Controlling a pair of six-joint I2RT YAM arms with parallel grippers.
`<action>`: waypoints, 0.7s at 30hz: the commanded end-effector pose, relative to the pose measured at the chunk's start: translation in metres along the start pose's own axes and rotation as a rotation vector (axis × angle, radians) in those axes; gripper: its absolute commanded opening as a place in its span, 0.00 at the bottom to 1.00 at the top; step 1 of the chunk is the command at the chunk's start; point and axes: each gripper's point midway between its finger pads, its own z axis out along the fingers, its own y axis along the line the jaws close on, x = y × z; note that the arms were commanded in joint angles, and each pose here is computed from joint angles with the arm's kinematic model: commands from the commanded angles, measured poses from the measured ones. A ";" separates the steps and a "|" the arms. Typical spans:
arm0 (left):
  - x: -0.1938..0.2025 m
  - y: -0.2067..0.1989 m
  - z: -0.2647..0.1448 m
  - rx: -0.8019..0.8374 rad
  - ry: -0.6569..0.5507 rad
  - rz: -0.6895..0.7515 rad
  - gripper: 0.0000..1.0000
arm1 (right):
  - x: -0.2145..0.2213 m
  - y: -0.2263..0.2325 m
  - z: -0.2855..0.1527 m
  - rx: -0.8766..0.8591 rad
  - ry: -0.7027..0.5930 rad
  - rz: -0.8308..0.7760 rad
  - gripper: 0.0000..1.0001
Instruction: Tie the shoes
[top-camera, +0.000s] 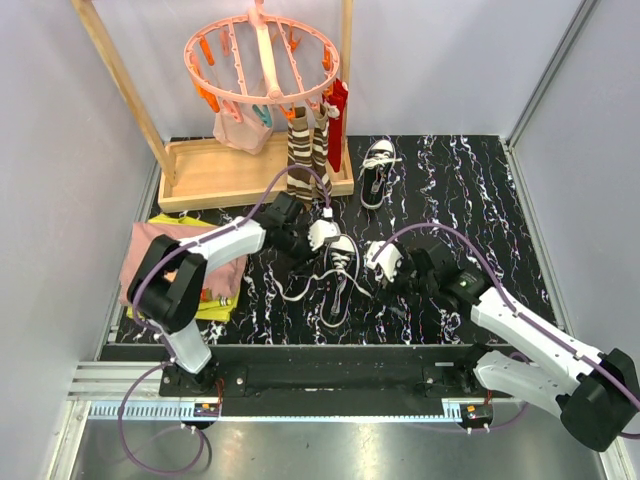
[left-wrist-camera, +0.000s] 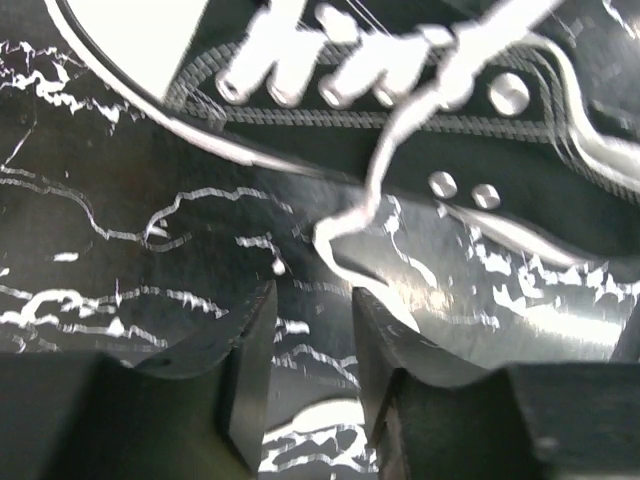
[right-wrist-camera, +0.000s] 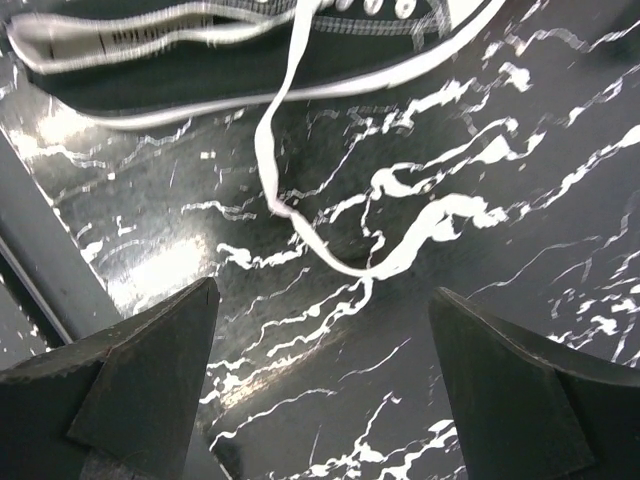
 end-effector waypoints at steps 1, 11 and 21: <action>-0.005 0.002 0.008 -0.017 0.035 -0.083 0.48 | 0.003 -0.003 -0.003 0.022 -0.006 -0.001 0.95; 0.068 -0.039 -0.021 0.073 0.221 0.145 0.65 | 0.021 -0.020 -0.005 0.055 0.067 0.027 0.94; 0.108 -0.034 -0.008 0.069 0.362 0.330 0.38 | 0.010 -0.025 -0.018 0.096 0.011 0.026 0.94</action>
